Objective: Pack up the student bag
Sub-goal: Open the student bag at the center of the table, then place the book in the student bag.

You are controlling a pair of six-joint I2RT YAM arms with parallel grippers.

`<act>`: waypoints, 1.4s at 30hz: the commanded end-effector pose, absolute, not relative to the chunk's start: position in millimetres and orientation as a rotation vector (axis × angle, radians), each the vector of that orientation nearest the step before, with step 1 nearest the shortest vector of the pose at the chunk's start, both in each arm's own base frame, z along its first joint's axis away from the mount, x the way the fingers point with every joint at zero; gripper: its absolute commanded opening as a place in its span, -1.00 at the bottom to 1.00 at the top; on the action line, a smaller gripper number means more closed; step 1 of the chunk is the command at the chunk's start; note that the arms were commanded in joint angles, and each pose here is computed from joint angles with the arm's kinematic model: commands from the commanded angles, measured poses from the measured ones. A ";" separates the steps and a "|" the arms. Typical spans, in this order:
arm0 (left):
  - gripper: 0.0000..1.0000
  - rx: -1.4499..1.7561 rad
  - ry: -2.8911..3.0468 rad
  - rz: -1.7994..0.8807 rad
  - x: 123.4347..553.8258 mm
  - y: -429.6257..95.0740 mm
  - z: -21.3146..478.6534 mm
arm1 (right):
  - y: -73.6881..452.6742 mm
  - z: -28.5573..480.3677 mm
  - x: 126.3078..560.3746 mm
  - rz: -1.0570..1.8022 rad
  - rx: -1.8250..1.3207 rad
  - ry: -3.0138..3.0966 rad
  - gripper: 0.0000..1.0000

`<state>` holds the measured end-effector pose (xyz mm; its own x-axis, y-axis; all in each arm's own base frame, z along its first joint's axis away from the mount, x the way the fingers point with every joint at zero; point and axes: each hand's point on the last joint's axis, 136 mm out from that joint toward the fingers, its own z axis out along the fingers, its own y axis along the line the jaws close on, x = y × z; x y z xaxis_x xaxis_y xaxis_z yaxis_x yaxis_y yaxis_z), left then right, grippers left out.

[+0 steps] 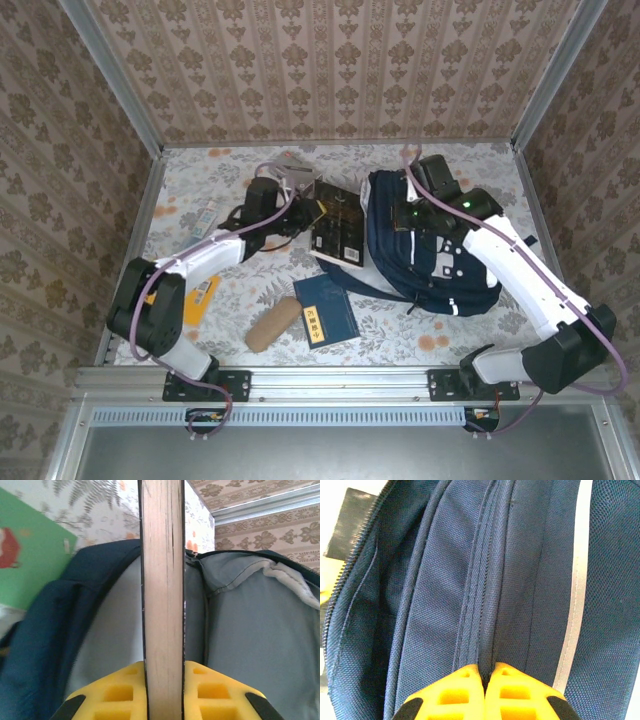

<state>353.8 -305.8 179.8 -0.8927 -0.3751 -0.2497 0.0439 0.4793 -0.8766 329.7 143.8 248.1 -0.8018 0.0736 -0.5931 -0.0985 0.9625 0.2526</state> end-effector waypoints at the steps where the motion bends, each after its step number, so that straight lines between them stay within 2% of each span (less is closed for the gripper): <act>1: -1.00 -0.280 2.114 -1.542 373.6 -339.5 227.7 | 154.1 305.2 339.2 0.601 0.024 2.275 -1.00; 16: -1.00 -0.189 2.071 -1.737 351.9 -460.5 214.6 | 135.4 314.8 356.4 0.838 0.236 2.222 -1.00; 23: -1.00 -0.068 2.171 -1.682 335.0 -503.0 189.1 | 140.7 312.3 358.2 0.879 0.235 2.225 -1.00; 29: -1.00 -0.004 2.323 -1.519 319.2 -523.6 149.5 | 142.0 312.7 358.7 0.886 0.230 2.229 -1.00; 31: -0.75 0.001 2.356 -1.483 317.9 -522.2 142.4 | 141.2 312.3 357.6 0.877 0.223 2.232 -1.00; 34: -0.09 0.005 2.390 -1.423 318.8 -513.6 136.5 | 138.6 308.5 356.5 0.857 0.219 2.241 -1.00; 37: 0.37 0.015 2.388 -1.353 323.7 -498.8 144.2 | 136.4 303.0 355.5 0.848 0.220 2.252 -1.00; 38: 0.47 0.023 2.389 -1.324 325.3 -492.5 147.4 | 134.5 300.4 355.7 0.841 0.223 2.255 -1.00; 42: 0.64 0.047 2.383 -1.242 331.7 -467.9 166.6 | 130.5 289.1 354.9 0.820 0.228 2.274 -1.00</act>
<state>323.7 -485.2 112.2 -0.9390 -0.1704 -0.2987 0.1438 0.5943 -0.7913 349.7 125.9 264.7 -0.7844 0.3886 -0.4835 0.0298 0.8022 0.5964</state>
